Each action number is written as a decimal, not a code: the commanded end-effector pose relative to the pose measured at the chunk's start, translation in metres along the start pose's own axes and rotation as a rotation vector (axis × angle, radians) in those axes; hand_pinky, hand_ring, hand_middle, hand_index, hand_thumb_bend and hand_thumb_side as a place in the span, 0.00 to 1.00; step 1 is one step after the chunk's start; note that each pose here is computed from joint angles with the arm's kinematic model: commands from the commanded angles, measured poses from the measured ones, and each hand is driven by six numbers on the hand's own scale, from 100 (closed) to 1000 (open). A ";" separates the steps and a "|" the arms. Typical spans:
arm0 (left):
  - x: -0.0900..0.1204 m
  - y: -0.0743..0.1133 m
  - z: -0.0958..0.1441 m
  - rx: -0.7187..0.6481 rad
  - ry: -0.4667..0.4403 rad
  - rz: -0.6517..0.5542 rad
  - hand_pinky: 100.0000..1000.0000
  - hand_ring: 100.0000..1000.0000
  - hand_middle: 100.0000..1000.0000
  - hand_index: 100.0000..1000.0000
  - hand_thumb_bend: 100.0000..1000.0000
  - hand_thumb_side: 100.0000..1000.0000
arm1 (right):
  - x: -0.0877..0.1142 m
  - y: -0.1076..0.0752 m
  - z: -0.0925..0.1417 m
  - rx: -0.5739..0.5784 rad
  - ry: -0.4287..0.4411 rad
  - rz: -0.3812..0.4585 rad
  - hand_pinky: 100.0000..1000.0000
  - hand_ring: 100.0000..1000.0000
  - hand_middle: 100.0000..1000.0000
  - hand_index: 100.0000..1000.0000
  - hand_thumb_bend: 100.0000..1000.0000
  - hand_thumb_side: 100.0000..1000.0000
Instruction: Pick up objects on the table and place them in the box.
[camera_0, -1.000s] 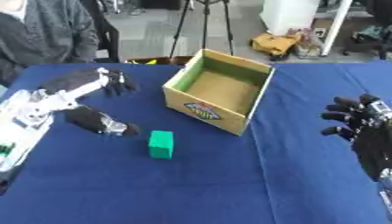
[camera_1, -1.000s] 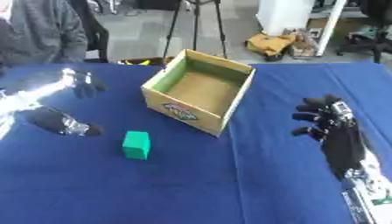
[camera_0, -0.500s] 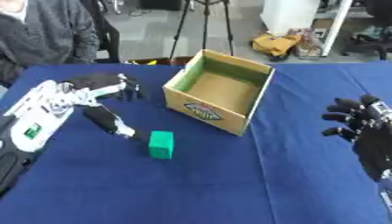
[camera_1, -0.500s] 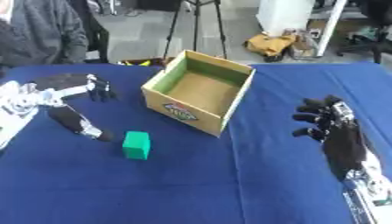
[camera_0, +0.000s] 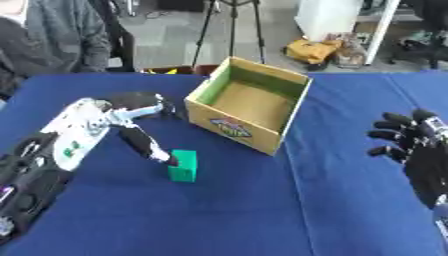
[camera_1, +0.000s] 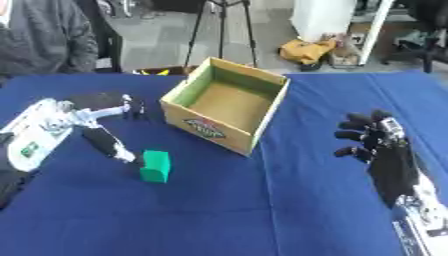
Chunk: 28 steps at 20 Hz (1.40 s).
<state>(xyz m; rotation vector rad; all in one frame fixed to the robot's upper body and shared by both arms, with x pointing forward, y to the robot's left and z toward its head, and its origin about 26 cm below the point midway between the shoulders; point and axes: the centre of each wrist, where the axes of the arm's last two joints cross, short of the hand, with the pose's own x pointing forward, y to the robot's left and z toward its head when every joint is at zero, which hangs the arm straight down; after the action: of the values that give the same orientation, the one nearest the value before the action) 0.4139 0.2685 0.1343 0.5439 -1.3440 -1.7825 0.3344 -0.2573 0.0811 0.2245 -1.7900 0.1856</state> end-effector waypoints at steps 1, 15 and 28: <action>-0.001 0.007 -0.003 0.016 -0.003 -0.033 0.63 0.69 0.70 0.79 0.66 0.45 | 0.008 0.000 -0.005 0.011 -0.024 0.011 0.48 0.70 0.65 0.78 0.00 0.94; 0.000 -0.014 -0.020 0.004 -0.041 -0.024 0.62 0.66 0.67 0.77 0.55 0.37 | 0.007 0.001 -0.005 0.015 -0.023 0.008 0.48 0.70 0.65 0.78 0.00 0.94; -0.002 -0.032 -0.026 -0.055 -0.091 0.039 0.46 0.42 0.43 0.65 0.14 0.24 | 0.007 0.001 -0.006 0.016 -0.023 0.007 0.48 0.70 0.65 0.78 0.00 0.94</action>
<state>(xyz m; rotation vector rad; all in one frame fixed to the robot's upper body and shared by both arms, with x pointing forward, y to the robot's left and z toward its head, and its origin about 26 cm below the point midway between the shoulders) 0.4214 0.2571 0.0921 0.4102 -1.3612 -1.8166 0.3353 -0.2551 0.0803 0.2335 -1.7852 0.1844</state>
